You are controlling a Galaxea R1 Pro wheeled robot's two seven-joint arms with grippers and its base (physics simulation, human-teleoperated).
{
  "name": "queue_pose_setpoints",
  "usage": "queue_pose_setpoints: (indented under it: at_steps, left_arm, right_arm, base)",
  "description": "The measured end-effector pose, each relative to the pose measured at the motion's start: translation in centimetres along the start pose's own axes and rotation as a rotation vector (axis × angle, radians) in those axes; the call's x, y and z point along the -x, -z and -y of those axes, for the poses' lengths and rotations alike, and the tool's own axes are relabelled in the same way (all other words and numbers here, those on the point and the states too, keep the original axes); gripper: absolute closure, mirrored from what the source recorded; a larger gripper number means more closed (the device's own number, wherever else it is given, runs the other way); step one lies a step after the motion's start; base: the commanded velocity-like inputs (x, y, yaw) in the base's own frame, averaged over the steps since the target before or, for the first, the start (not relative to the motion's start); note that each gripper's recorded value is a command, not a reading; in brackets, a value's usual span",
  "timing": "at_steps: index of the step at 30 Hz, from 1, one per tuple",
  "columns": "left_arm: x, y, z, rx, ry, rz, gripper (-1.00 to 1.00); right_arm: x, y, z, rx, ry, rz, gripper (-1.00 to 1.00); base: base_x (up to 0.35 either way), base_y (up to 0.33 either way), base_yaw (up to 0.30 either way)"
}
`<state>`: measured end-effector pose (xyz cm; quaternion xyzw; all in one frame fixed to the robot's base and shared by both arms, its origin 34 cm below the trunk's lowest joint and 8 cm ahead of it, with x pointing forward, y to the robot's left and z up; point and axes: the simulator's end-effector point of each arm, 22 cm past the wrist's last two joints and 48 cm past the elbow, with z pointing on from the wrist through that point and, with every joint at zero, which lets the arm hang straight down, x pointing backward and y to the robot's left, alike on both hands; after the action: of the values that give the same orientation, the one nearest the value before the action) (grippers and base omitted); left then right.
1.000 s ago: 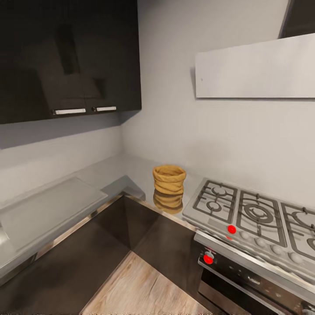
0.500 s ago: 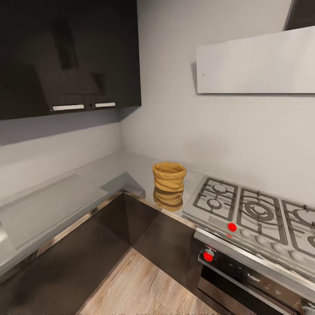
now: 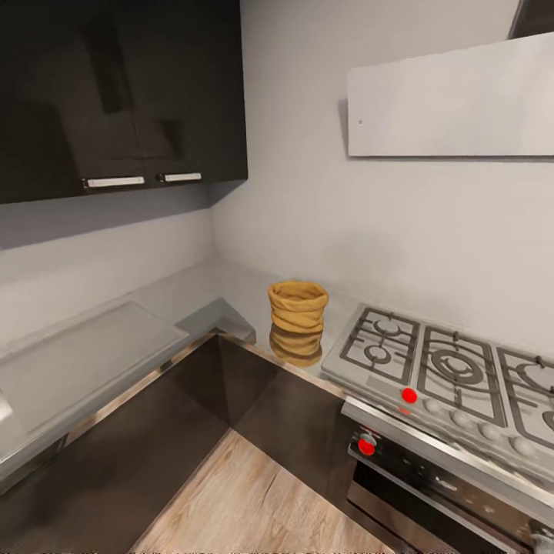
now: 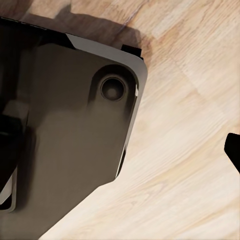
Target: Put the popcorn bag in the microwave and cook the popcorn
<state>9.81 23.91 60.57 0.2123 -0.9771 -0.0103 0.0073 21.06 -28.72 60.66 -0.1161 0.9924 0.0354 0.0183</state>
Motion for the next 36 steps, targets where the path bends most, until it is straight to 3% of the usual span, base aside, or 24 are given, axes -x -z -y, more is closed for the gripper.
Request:
queue_pose_setpoints:
  at_steps: [7,9,10,12,36]
  left_arm:
    - [-0.2,0.0,-0.2,0.002,-0.008,-0.005,-1.0]
    - [0.4,0.0,-1.5,0.019,-0.017,0.001,-1.0]
    - [1.3,0.0,-3.8,0.048,-0.025,0.012,-1.0]
    - [1.5,0.0,-4.5,0.058,-0.028,0.012,-1.0]
    - [0.2,0.1,-5.2,0.075,-0.026,-0.022,-1.0]
  right_arm:
    - [-0.4,-0.1,-0.2,0.003,-0.001,-0.01,-1.0]
    - [-0.5,-0.1,-0.1,0.003,-0.002,-0.013,-1.0]
    - [-0.5,-0.1,-0.3,0.005,-0.001,-0.013,-1.0]
    - [-0.6,-0.2,-0.3,0.007,-0.002,-0.015,-1.0]
    - [-2.1,-0.4,-0.6,0.015,-0.004,-0.053,-1.0]
  base:
    - [0.0,0.0,0.0]
    - [0.0,0.0,0.0]
    - [0.0,0.0,0.0]
    - [0.0,0.0,0.0]
    - [0.0,0.0,0.0]
